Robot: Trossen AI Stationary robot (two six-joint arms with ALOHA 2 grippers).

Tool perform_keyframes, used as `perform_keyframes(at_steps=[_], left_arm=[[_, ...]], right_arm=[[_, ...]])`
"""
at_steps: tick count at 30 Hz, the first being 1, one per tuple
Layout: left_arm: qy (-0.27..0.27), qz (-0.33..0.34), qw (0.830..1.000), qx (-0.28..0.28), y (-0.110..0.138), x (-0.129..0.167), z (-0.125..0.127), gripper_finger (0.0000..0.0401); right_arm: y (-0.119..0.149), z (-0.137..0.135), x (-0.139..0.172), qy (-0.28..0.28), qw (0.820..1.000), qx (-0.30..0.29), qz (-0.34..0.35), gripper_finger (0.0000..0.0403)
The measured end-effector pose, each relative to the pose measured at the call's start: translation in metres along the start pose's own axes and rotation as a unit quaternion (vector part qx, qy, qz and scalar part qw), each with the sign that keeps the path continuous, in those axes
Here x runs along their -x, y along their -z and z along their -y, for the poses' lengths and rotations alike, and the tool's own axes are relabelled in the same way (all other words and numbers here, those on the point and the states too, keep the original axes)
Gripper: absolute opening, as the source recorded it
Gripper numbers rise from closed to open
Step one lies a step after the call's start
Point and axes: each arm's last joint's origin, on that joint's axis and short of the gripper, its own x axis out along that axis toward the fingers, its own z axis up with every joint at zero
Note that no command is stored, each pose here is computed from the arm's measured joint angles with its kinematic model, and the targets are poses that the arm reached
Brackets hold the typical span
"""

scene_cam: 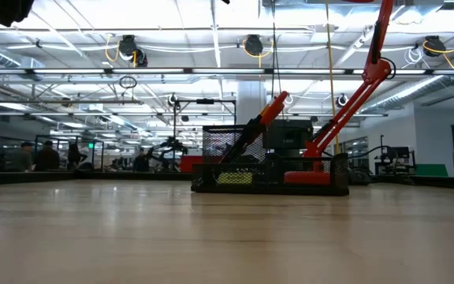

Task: Pick and place office supplies into organizer
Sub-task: Put the black pen into the black desk organizer

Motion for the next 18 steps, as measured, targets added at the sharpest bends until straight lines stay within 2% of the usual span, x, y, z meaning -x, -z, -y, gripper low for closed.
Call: perform_keyframes(at_steps=[9,11,16,18], left_arm=[[-0.005,-0.022,1.0,-0.012,0.0055,-0.0004,-0.0053,0.0024],[-0.003,-0.022,1.0,-0.021,0.0054,-0.0004,-0.0052,0.0019],[0.006,-0.034,0.999,-0.041,0.0069,0.0001,-0.0005,0.0043],[0.005,-0.044,0.998,-0.041,0.0085,0.0003,0.0008,0.0037]], right_arm=[[0.0003,-0.0001,0.0001,0.0,1.0,-0.004,-0.001,0.0018],[0.0004,-0.0002,0.0001,-0.001,1.0,-0.004,-0.002,0.0018],[0.0021,-0.0011,0.0002,-0.008,1.0,0.001,-0.009,0.0017],[0.0039,-0.0015,0.0002,-0.01,1.0,0.0,-0.018,0.0018]])
